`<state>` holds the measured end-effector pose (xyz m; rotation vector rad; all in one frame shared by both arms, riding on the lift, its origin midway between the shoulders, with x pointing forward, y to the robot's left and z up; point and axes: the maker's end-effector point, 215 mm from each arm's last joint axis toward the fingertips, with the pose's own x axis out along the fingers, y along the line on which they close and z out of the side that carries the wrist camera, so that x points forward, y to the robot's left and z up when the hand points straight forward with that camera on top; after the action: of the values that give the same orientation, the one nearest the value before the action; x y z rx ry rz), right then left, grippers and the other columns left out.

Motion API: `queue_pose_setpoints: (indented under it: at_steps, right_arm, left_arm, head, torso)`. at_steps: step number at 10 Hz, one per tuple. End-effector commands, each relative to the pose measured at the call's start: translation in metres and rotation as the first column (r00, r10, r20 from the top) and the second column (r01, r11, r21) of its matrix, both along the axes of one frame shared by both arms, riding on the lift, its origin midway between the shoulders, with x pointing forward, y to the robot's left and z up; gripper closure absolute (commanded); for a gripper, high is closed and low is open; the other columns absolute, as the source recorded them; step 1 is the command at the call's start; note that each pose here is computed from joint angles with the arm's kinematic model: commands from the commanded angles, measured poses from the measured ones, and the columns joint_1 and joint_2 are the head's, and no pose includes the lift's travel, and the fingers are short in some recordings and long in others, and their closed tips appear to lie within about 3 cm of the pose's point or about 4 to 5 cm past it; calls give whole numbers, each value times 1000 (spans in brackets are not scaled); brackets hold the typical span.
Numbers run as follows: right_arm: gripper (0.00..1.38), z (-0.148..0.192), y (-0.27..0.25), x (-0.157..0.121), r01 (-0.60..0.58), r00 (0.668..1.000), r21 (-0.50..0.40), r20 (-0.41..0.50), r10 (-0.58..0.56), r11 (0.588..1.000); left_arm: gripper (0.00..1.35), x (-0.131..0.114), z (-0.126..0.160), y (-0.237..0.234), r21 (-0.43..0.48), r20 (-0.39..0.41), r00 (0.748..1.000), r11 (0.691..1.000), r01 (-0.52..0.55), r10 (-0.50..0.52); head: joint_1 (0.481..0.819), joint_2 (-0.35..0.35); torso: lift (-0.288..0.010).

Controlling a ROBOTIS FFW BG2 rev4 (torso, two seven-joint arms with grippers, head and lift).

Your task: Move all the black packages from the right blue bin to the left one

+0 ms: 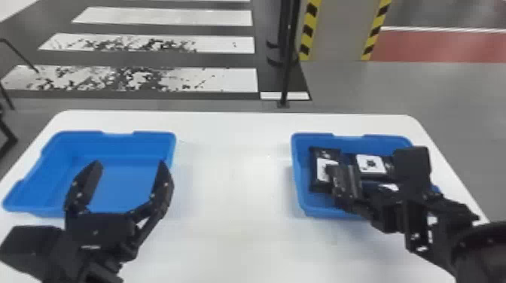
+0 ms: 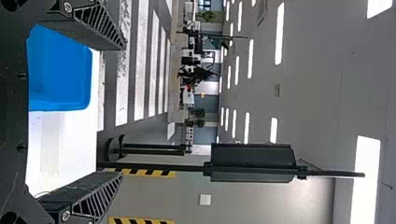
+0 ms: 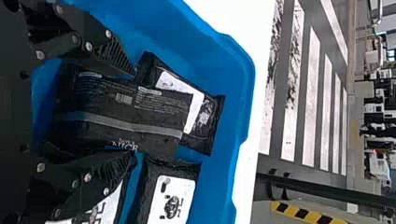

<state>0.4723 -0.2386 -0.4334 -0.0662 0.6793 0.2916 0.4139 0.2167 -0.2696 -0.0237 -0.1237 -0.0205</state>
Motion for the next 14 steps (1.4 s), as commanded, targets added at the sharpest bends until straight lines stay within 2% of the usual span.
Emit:
queue_pose_setpoints:
  at_steps: [1, 2, 3, 4, 7, 9, 10, 11, 12, 13, 14]
  right_arm:
    - [800, -2, 0, 0, 0, 1000, 3, -8, 0, 1000]
    - [898, -6, 2, 1, -1, 1000, 18, -19, 1, 1000]
    - [907, -4, 1, 3, 0, 1000, 18, -16, 1, 1000]
    - [1162, -3, 4, 3, -5, 1000, 25, -12, 5, 1000]
    - [1173, 22, 10, 13, -19, 996, 55, 83, 15, 998]
    - [1173, 68, 17, 16, -40, 982, 90, 186, 23, 995]
    - [1173, 98, 29, 14, -84, 968, 128, 244, 51, 988]
    - [1173, 119, 52, 12, -163, 952, 205, 289, 99, 965]
    - [1173, 136, 85, 8, -269, 930, 296, 326, 168, 916]
    - [1173, 144, 125, 1, -382, 904, 407, 350, 245, 830]
    - [1173, 144, 167, -13, -467, 880, 519, 348, 323, 716]
  left_arm:
    - [101, 0, 0, 0, 0, -1, 1000, 1000, 0, 0]
    - [101, -1, -1, 0, 0, -3, 1000, 1000, 1, -1]
    - [101, 0, -2, 0, 1, -3, 1000, 1000, 1, -1]
    - [101, -1, -3, -1, 1, -6, 1000, 1000, 3, -3]
    - [101, -1, 0, -1, 0, 4, 1000, 1000, 3, -3]
    - [101, -2, 8, 2, -20, 30, 1000, 1000, -3, 3]
    - [98, -2, 11, 0, -73, 33, 999, 997, 8, -5]
    - [102, -1, 22, -12, -176, 41, 998, 983, 46, -39]
    - [134, 0, 39, -23, -232, 59, 995, 968, 92, -81]
    - [153, 0, 54, -39, -288, 78, 987, 945, 154, -138]
    - [153, -1, 66, -57, -328, 89, 977, 920, 214, -196]
  head:
    - [695, -28]
    - [695, -28]
    - [695, -27]
    - [695, -27]
    - [695, -19]
    - [695, -16]
    - [695, -12]
    - [695, 2]
    - [695, 20]
    - [695, 32]
    - [695, 59]
  torso:
    - [-183]
    - [-183]
    - [-183]
    - [-183]
    - [-183]
    - [-183]
    - [-183]
    - [-183]
    - [-183]
    - [-183]
    - [-183]
